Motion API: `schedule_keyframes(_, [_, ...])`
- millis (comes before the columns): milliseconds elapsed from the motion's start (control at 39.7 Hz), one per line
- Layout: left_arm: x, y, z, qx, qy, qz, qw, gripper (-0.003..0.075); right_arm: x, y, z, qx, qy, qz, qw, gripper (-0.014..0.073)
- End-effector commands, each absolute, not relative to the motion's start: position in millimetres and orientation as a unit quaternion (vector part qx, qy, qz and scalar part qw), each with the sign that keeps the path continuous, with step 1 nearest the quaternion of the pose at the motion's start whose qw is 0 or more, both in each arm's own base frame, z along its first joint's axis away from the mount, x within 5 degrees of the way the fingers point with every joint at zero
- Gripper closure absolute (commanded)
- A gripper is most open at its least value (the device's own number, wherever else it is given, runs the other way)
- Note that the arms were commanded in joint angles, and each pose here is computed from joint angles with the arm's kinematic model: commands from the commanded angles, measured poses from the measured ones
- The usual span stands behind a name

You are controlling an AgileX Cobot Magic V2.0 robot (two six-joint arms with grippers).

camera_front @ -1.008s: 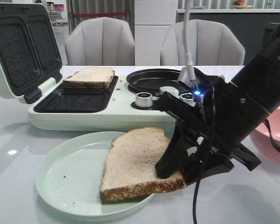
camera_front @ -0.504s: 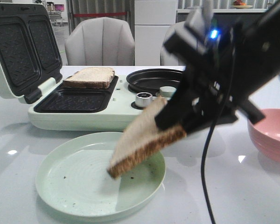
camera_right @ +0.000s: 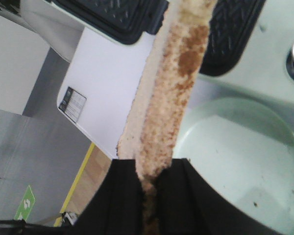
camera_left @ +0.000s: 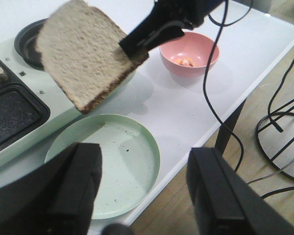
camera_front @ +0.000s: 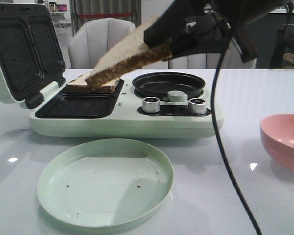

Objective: Make breakfast with bread and shrimp
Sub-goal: 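Carry the bread slice over and lower it onto the nearer sandwich plate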

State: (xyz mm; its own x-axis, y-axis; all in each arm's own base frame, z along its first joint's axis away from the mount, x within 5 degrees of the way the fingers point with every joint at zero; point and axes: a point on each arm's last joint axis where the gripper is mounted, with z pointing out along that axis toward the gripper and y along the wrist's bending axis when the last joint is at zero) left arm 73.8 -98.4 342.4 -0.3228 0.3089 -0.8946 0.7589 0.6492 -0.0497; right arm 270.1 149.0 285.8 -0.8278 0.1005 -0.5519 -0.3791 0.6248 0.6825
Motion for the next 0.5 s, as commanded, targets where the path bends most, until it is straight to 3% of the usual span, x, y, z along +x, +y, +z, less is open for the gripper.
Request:
schedule_keyframes(0, [73,-101,359,0.336,0.746,-0.27,0.507,0.0283,286,156,312,-0.077,0.823,0.462,0.322,0.0478])
schedule_keyframes(479, [73,-101,359,0.336,0.746,-0.27,0.507,0.0283,378,227,280,-0.107,0.817,0.481,0.301,0.0468])
